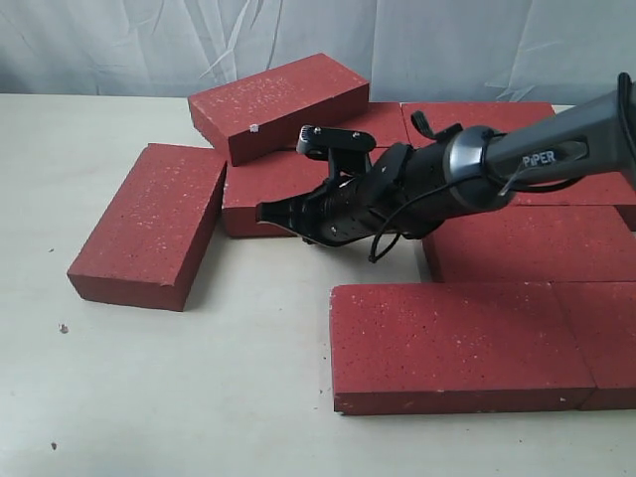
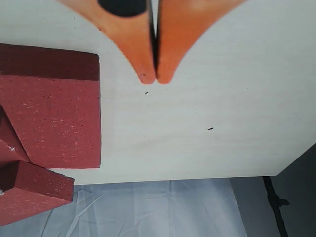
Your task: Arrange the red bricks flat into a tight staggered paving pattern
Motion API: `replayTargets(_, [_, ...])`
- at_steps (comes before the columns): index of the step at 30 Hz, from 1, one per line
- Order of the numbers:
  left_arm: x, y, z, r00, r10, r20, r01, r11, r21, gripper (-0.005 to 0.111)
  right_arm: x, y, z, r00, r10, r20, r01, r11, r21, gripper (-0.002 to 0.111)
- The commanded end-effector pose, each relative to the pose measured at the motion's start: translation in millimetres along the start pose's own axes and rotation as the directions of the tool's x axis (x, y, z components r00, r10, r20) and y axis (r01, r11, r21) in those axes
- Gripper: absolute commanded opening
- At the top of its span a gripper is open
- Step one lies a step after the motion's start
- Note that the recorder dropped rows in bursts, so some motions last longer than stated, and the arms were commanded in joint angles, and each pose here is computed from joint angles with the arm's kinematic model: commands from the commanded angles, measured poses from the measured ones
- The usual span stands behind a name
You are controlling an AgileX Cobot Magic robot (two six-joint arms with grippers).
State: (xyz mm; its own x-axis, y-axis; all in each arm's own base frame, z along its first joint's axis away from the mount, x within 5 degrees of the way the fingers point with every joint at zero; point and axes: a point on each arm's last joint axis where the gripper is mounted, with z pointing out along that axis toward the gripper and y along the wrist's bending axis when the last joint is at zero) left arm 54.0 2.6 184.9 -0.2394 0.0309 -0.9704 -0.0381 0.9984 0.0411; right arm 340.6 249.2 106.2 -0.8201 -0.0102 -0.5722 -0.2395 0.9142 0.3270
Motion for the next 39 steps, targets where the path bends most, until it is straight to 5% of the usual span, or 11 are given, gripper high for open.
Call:
replayTargets(1, [0.1, 0.0, 0.1, 1.0, -0.002, 0.013, 0.002, 1.0, -0.001, 0.0, -9.6, -4.0, 2.7, 0.998, 0.007, 0.063, -0.008, 1.0, 0.028, -0.001])
replayTargets(16, [0.1, 0.0, 0.1, 1.0, -0.002, 0.013, 0.002, 1.0, -0.001, 0.0, -12.9, 11.4, -15.3, 0.999, 0.034, -0.025, -0.036, 0.996, -0.078, -0.001])
replayTargets(27, [0.1, 0.0, 0.1, 1.0, -0.002, 0.013, 0.002, 1.0, -0.001, 0.0, -24.5, 39.8, -80.8, 0.97, -0.216, -0.113, 0.182, 0.95, -0.255, -0.001])
replayTargets(39, [0.1, 0.0, 0.1, 1.0, -0.002, 0.013, 0.002, 1.0, -0.001, 0.0, -51.6, -27.4, -110.3, 0.968, -0.083, -0.239, 0.018, 0.965, -0.261, -0.001])
